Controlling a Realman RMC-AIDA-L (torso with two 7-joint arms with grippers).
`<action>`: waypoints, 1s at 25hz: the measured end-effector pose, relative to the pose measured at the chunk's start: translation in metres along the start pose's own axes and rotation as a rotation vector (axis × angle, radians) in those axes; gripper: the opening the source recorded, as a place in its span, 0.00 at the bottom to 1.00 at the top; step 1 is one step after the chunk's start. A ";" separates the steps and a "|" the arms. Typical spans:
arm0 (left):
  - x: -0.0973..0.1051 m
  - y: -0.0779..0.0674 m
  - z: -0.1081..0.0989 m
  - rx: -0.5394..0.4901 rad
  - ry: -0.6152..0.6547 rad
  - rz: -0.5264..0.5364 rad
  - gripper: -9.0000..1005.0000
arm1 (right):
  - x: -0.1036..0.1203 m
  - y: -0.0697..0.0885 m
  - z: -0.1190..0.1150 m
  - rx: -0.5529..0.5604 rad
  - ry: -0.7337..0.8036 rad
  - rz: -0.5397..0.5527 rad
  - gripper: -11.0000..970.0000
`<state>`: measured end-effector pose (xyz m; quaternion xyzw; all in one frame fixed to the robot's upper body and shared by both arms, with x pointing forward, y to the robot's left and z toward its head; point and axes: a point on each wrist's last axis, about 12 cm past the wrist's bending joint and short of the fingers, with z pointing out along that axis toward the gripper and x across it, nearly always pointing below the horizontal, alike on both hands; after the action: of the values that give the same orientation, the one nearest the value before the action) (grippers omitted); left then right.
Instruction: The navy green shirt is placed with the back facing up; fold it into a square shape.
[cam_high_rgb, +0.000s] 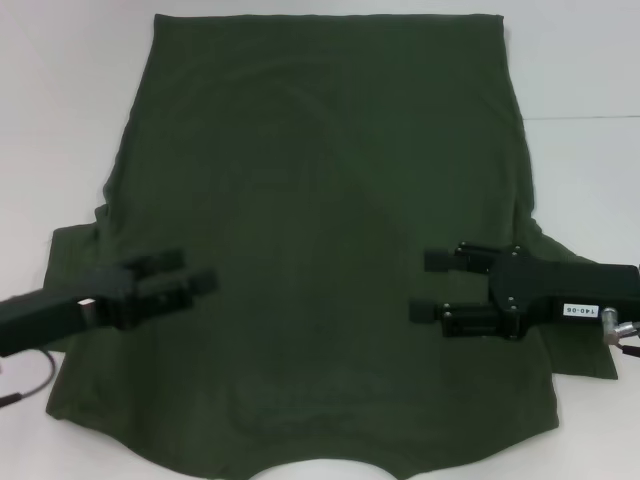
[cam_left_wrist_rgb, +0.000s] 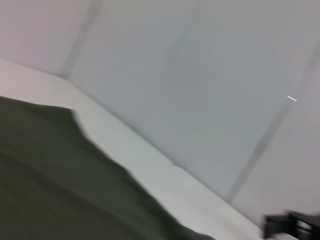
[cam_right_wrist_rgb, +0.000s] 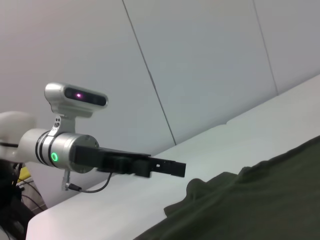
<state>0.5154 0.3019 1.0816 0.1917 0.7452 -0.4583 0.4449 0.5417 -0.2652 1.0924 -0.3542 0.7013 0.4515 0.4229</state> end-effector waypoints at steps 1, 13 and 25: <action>0.000 0.004 -0.005 -0.040 -0.018 -0.018 0.90 | 0.000 0.000 0.001 0.001 -0.003 0.001 0.94; 0.005 0.043 -0.032 -0.402 -0.093 -0.169 0.90 | -0.003 0.000 0.008 0.000 -0.031 0.009 0.94; 0.017 0.062 -0.038 -0.598 -0.077 -0.211 0.90 | -0.005 0.001 0.009 0.001 -0.051 0.011 0.94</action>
<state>0.5314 0.3638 1.0427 -0.0433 0.8452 -0.2695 0.4595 0.5459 -0.2559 1.0954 -0.3383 0.6926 0.4624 0.4382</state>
